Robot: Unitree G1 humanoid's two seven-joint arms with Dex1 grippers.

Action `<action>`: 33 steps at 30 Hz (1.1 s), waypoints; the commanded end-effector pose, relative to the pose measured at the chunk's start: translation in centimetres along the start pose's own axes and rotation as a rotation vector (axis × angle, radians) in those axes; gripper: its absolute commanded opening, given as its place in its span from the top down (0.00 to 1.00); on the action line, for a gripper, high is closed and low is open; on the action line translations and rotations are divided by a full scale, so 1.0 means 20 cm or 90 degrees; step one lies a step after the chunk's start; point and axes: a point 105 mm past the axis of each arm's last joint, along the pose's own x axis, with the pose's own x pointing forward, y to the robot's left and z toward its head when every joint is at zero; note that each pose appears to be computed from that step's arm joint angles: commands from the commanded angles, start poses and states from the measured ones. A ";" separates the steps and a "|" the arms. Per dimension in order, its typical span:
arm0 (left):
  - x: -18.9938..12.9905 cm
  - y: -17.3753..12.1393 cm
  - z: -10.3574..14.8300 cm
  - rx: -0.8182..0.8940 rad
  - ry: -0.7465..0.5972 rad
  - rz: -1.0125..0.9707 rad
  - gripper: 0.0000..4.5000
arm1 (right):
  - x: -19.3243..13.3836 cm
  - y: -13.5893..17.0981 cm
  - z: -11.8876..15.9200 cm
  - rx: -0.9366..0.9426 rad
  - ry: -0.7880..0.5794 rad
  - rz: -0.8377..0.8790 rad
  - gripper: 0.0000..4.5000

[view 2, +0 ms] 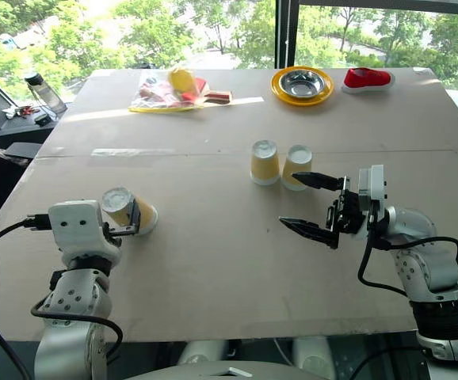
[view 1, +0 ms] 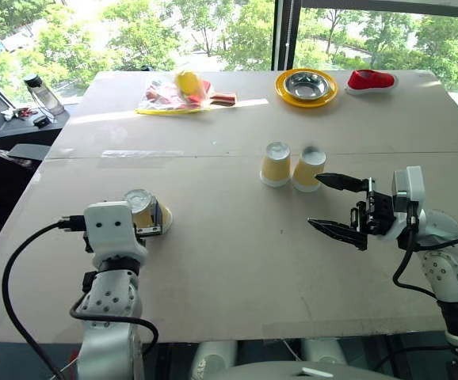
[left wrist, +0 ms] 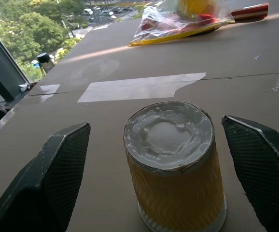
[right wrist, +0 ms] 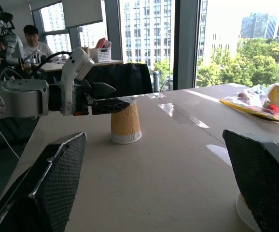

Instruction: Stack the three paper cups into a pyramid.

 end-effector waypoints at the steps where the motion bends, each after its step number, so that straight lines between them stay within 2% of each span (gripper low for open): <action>1: 0.03 0.02 0.02 0.001 -0.024 -0.010 0.00 | -0.02 0.01 0.06 -0.029 -0.007 -0.007 0.00; 7: 0.08 -0.01 0.01 0.005 -0.031 -0.022 0.00 | -0.03 0.02 0.07 -0.036 -0.010 -0.025 0.00; 10: 0.08 0.00 0.00 0.005 -0.033 -0.015 0.18 | -0.04 0.03 0.08 -0.026 -0.017 -0.023 0.00; 13: 0.09 0.01 0.00 0.009 -0.036 -0.014 0.48 | -0.05 0.04 0.09 -0.019 -0.022 -0.021 0.00; 14: 0.09 0.01 0.00 0.009 -0.038 -0.016 0.52 | -0.05 0.05 0.09 -0.017 -0.025 -0.018 0.00; 17: 0.11 -0.01 0.02 0.002 -0.052 -0.031 0.52 | -0.05 0.06 0.09 -0.009 -0.032 -0.012 0.00; 20: 0.15 -0.05 0.10 -0.025 -0.088 -0.068 0.52 | -0.05 0.07 0.10 -0.010 -0.031 -0.013 0.00; 23: 0.23 -0.10 0.22 -0.030 -0.137 -0.140 0.52 | -0.07 0.06 0.10 -0.027 -0.024 -0.032 0.00; 29: 0.44 -0.36 0.60 -0.025 -0.261 -0.396 0.52 | -0.13 0.03 0.09 -0.067 0.002 -0.130 0.00; 33: 0.50 -0.52 0.74 -0.018 -0.294 -0.520 0.52 | -0.17 0.00 0.09 -0.095 0.013 -0.206 0.00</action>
